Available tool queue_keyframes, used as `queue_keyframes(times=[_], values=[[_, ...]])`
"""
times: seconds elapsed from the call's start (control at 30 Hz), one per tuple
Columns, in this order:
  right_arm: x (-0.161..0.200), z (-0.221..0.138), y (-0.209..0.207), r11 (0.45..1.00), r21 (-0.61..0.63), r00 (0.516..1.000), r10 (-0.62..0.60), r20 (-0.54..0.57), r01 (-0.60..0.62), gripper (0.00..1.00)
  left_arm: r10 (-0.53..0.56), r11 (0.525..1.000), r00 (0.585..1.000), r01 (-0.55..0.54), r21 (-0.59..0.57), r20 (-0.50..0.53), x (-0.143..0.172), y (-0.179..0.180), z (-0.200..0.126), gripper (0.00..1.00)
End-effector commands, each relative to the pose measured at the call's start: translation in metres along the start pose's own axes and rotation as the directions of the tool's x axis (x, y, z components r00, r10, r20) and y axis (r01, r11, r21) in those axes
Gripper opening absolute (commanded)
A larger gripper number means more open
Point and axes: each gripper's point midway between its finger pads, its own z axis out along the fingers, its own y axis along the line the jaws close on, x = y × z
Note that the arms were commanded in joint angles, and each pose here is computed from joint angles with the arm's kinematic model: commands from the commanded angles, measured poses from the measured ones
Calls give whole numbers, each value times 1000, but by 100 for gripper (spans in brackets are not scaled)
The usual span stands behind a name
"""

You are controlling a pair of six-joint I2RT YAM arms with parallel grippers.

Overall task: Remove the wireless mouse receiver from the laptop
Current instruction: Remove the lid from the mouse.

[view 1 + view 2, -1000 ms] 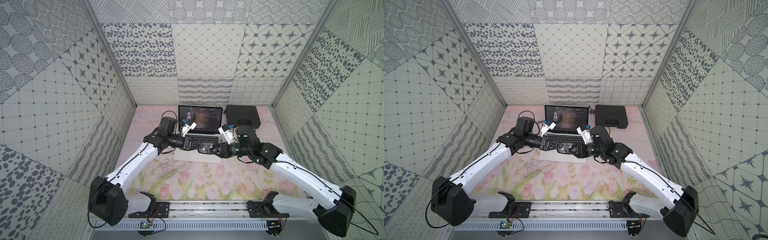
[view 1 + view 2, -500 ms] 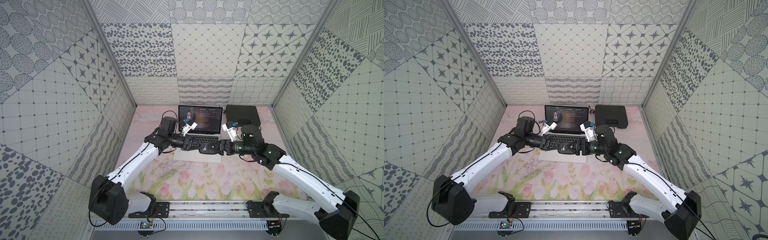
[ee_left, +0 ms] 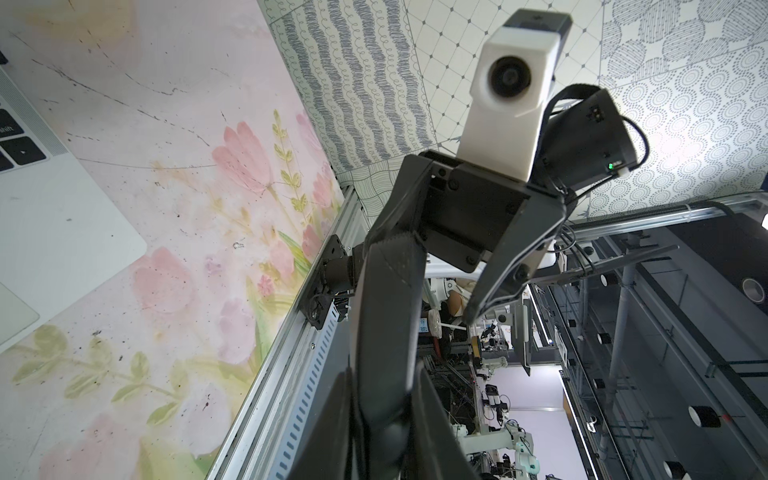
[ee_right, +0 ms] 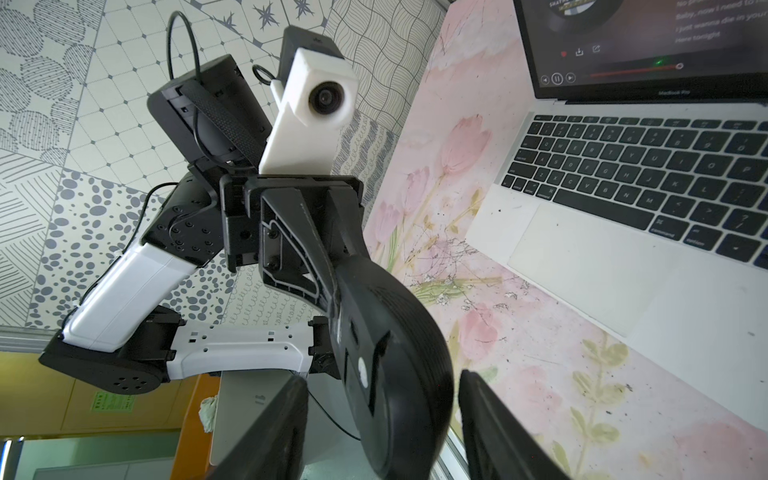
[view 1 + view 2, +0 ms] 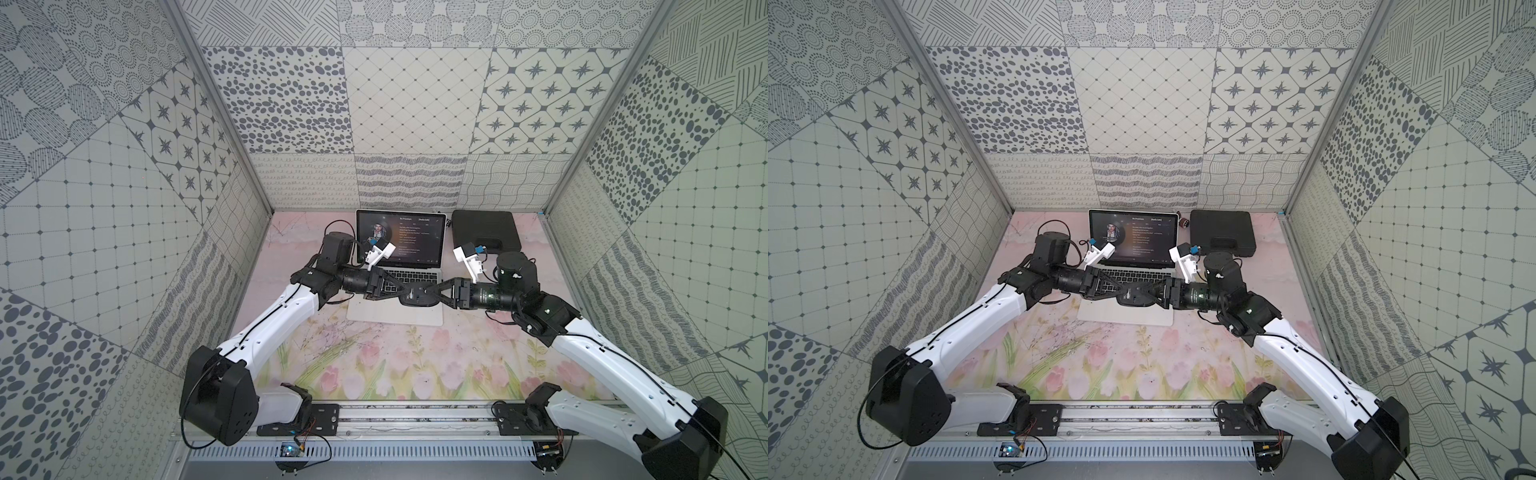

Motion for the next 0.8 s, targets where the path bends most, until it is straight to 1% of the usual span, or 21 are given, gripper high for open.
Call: queue_keyframes(times=[0.0, 0.1, 0.33, 0.7, 0.77], values=[[-4, -2, 8, 999, -42, 1000, -16, 21, 17, 57, 43, 997, 999, -42, 66, -18, 0, -14, -1, 0], [-1, -5, 8, 999, -42, 1000, -15, 26, 16, 54, 32, 998, 999, -31, 60, -20, 0, -9, -1, 0], [2, -10, 4, 1000, -16, 999, -12, 33, 12, 53, 27, 998, 999, -26, 55, -21, -1, -6, -2, 0], [2, -8, 3, 1000, -17, 1000, -5, 31, 5, 34, 22, 998, 999, -20, 61, -26, 0, -6, -2, 0], [1, -9, 3, 1000, -14, 999, -3, 37, 4, 32, 21, 998, 999, -20, 55, -27, 1, -5, -2, 0]])
